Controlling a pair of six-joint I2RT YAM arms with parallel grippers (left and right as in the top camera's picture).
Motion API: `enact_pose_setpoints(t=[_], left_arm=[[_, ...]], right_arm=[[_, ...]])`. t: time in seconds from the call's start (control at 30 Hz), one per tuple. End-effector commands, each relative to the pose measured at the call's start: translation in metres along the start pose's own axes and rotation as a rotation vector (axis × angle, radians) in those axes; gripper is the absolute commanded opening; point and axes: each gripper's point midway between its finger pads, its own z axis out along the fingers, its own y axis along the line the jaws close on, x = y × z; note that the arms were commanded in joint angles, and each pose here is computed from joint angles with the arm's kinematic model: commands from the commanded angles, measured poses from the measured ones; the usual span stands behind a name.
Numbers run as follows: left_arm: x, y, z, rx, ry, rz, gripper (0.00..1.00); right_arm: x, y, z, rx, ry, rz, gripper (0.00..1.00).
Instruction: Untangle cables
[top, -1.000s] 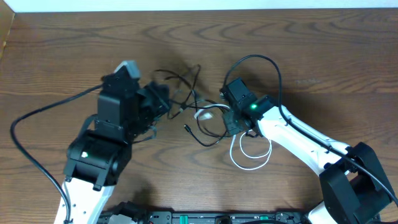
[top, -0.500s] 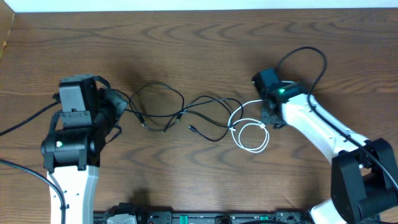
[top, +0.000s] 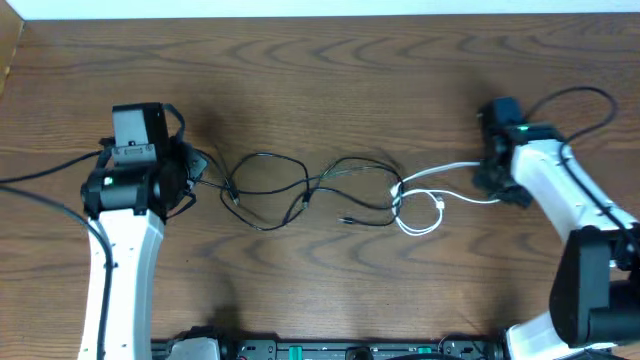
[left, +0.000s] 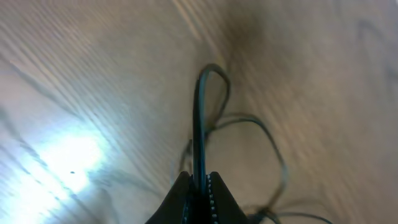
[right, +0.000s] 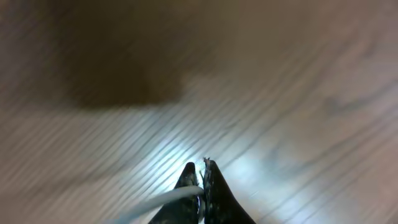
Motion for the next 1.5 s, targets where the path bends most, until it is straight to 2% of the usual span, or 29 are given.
enact_pose_setpoints(t=[0.0,0.3,0.5,0.57,0.6,0.7,0.8,0.97,1.0,1.03,1.07,1.1,1.33,1.47], left_arm=[[-0.020,0.017,0.000,-0.117,-0.091,0.046,0.08],[-0.036,0.038,-0.003,-0.187,-0.144,0.003,0.07],[-0.051,0.061,-0.004,-0.218,-0.169,-0.153,0.07],[-0.049,0.060,-0.002,-0.179,-0.138,-0.201,0.08],[-0.042,0.046,0.001,-0.094,-0.076,-0.214,0.08],[-0.025,0.015,0.003,0.064,0.041,-0.199,0.08],[-0.009,-0.023,-0.001,0.230,0.122,-0.081,0.07],[0.014,-0.058,-0.008,0.336,0.156,0.104,0.07],[0.023,-0.066,-0.009,0.347,0.172,0.141,0.08],[0.029,-0.070,-0.009,0.352,0.183,0.160,0.07],[0.034,-0.073,-0.009,0.355,0.193,0.175,0.08],[0.040,-0.077,-0.008,0.359,0.202,0.200,0.07],[0.065,-0.079,0.007,0.295,0.262,0.279,0.07],[0.075,-0.075,0.013,0.265,0.310,0.282,0.07]], right_arm=[[-0.018,-0.045,0.018,0.073,0.032,0.174,0.01],[-0.034,-0.118,0.038,0.137,0.098,0.414,0.01],[-0.034,-0.148,0.047,0.138,0.144,0.521,0.01],[-0.036,-0.150,0.050,0.110,0.156,0.554,0.01],[-0.038,-0.143,0.051,0.049,0.170,0.564,0.01],[-0.053,-0.099,0.048,-0.219,0.168,0.369,0.01],[-0.063,-0.044,0.028,-0.514,0.129,0.129,0.01],[-0.051,0.016,-0.004,-0.758,0.091,-0.144,0.03],[-0.041,0.033,-0.011,-0.788,0.092,-0.227,0.40],[-0.035,0.041,-0.015,-0.795,0.097,-0.262,0.72],[-0.029,0.047,-0.018,-0.800,0.103,-0.294,0.91],[-0.022,0.056,-0.021,-0.805,0.107,-0.332,0.99],[0.026,0.093,-0.040,-0.825,0.162,-0.516,0.99],[0.044,0.108,-0.048,-0.821,0.214,-0.495,0.99]])
